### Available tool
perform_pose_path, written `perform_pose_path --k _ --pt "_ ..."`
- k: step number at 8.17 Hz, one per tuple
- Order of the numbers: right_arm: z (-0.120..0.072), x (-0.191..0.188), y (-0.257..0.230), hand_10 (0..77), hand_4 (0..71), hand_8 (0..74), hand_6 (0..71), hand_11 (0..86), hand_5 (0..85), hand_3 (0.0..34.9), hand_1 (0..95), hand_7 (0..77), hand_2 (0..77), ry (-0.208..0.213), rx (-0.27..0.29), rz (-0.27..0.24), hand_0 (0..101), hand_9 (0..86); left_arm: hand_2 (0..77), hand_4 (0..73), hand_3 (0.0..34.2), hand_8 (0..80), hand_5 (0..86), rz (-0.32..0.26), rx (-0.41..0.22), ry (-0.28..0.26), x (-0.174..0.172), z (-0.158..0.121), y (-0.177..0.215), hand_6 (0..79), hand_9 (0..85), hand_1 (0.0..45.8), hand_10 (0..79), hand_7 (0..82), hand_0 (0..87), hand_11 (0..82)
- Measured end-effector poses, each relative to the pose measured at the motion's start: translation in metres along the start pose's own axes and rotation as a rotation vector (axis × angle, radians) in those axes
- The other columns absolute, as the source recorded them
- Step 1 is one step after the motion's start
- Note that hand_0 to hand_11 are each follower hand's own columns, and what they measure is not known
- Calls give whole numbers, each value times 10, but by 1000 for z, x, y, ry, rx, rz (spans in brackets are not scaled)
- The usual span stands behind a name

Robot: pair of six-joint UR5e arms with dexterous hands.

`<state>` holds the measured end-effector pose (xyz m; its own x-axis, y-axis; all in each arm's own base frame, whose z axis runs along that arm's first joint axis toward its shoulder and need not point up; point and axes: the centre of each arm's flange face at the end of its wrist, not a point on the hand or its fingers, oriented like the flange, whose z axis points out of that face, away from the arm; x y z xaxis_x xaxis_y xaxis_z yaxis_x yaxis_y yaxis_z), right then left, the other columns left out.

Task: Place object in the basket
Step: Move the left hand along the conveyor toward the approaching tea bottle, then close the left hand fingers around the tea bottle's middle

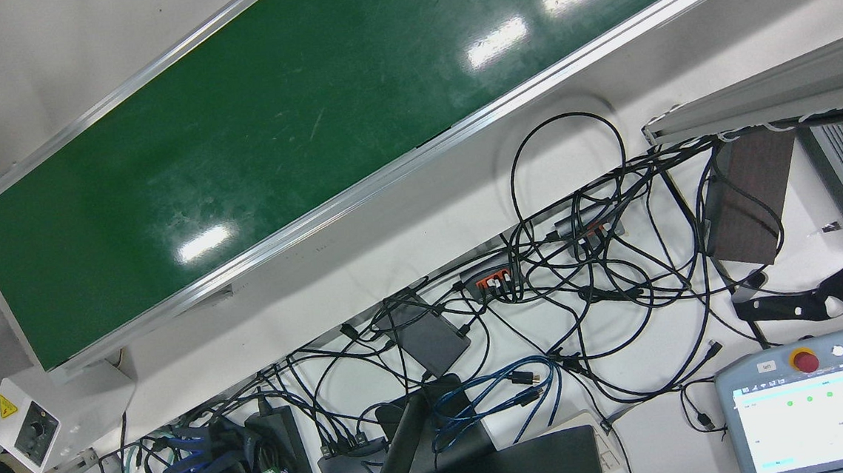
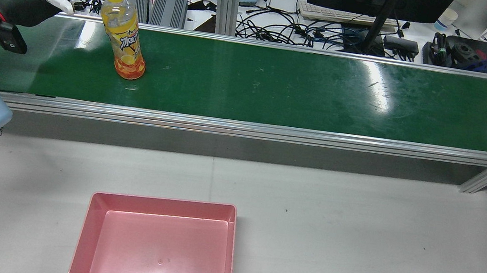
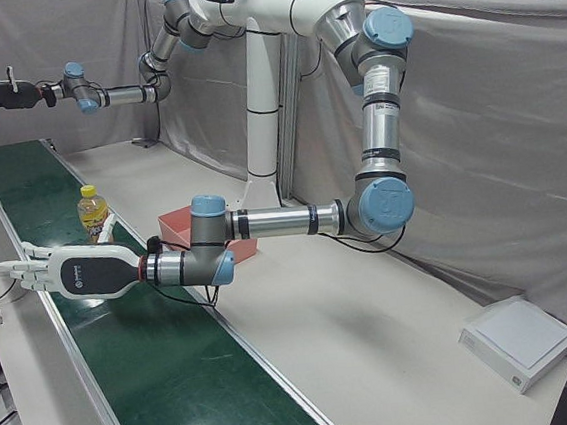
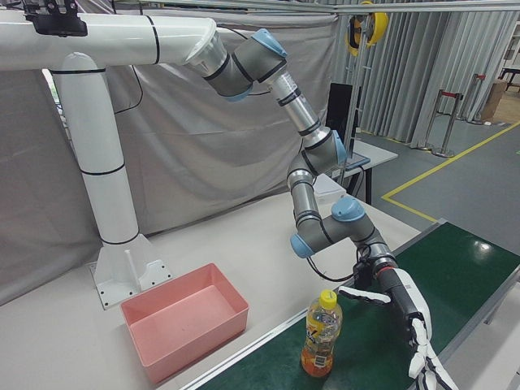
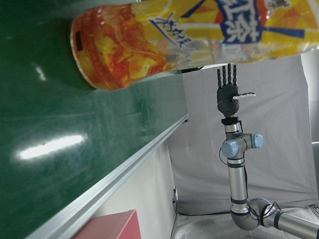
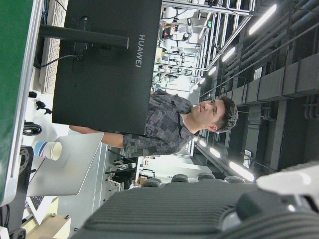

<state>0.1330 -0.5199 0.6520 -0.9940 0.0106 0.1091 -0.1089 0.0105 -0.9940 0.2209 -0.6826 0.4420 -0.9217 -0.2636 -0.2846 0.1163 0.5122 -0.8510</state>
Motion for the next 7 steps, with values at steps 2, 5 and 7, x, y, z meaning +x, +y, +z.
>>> perform_pose_path --k 2,5,7 --pt "0 0 0 0 0 0 0 0 0 3 0 5 5 0 0 0 1 0 0 174 0 65 191 1 8 -2 -5 -21 -17 5 125 33 87 5 488 142" --pt "0 0 0 0 0 0 0 0 0 3 0 5 5 0 0 0 2 0 0 174 0 65 180 3 18 -4 -8 -46 -34 5 125 33 87 5 488 142" --pt "0 0 0 0 0 0 0 0 0 3 0 5 5 0 -1 0 2 0 0 185 0 65 185 1 12 -3 -8 -58 -33 5 114 33 87 5 493 142"
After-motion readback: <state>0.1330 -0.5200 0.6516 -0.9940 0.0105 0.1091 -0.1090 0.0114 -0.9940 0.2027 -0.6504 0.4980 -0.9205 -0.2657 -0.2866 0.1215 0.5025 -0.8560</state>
